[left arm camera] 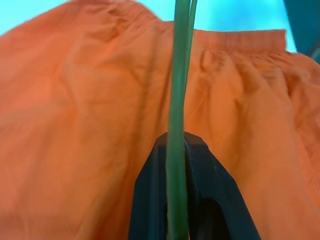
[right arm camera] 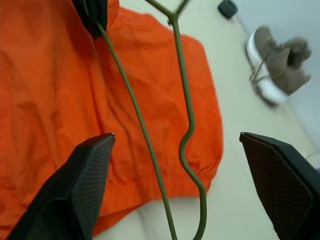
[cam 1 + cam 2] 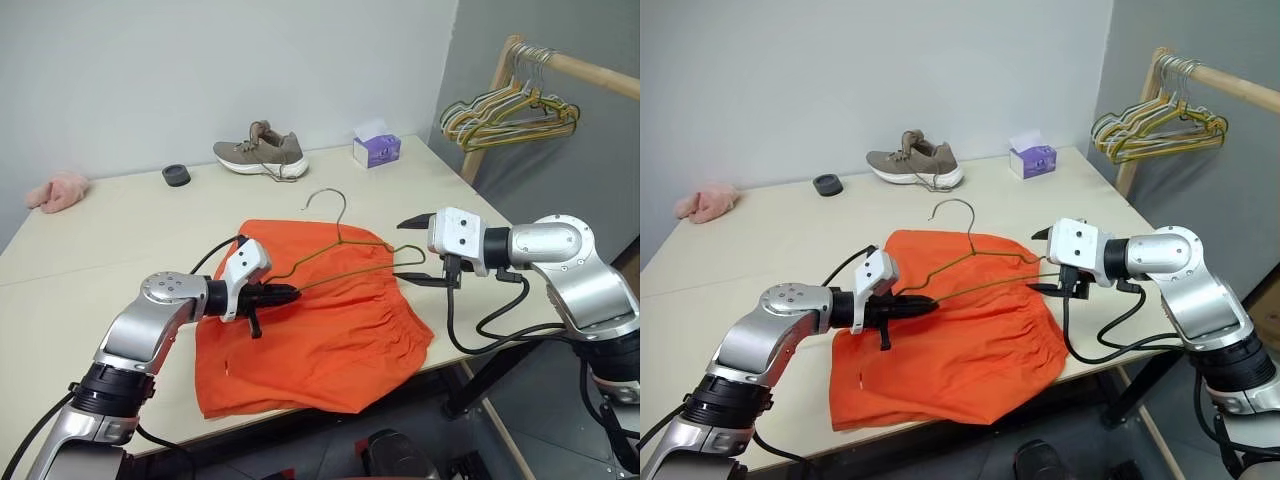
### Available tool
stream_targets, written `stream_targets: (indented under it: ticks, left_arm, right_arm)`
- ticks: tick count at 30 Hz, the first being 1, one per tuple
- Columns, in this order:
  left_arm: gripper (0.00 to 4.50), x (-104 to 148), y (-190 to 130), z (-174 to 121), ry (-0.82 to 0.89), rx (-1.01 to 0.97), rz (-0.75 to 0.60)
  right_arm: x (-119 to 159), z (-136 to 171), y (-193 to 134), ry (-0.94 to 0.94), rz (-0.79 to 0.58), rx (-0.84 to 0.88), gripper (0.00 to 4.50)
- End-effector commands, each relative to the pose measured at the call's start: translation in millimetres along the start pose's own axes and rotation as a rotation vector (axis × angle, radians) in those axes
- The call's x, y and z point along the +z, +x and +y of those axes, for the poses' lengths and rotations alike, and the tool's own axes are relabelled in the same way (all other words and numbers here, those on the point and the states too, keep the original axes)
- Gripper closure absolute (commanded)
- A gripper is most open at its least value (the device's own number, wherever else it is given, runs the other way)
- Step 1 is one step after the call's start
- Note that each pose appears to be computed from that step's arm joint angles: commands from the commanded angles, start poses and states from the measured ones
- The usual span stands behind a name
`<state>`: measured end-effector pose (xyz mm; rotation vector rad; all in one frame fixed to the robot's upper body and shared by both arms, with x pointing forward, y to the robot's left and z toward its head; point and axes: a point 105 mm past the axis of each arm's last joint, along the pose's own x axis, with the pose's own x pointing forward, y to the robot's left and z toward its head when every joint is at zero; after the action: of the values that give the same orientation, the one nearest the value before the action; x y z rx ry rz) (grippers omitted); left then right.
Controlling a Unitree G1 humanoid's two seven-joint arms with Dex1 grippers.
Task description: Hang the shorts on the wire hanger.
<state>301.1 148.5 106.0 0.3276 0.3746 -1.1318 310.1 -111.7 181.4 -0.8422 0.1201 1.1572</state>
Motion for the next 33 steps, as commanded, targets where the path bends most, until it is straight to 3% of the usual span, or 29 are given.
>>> stream_targets:
  ticks: [1, 6, 9, 19, 27, 33]
  left_arm:
    - [4.50, 10.5, -2.9, -3.3, 0.076, -0.013, -0.004]
    - [4.50, 12.1, -3.0, -6.2, 0.115, -0.027, 0.011]
    - [4.50, 12.5, -3.2, -7.7, 0.121, -0.034, 0.013]
    - [4.50, 10.5, -3.5, -8.3, 0.130, -0.030, 0.006]
    - [4.50, 19.3, -2.5, -9.2, 0.107, -0.027, -0.079]
    - [2.84, 25.1, -4.8, 2.8, 0.092, 0.054, -0.157]
  right_arm:
    - [3.2, 1.2, 3.9, -0.006, 0.029, 0.029, 0.40]
    - [-12.3, 4.3, 27.5, -0.005, 0.118, 0.109, 0.40]
    - [-18.3, 7.3, 35.3, 0.020, 0.150, 0.159, 0.93]
    - [-28.9, 15.3, 38.8, 0.063, 0.191, 0.245, 4.38]
    - [-28.6, 17.5, 36.0, 0.066, 0.187, 0.245, 4.45]
    - [-35.2, 19.4, 22.2, 0.089, 0.207, 0.230, 4.50]
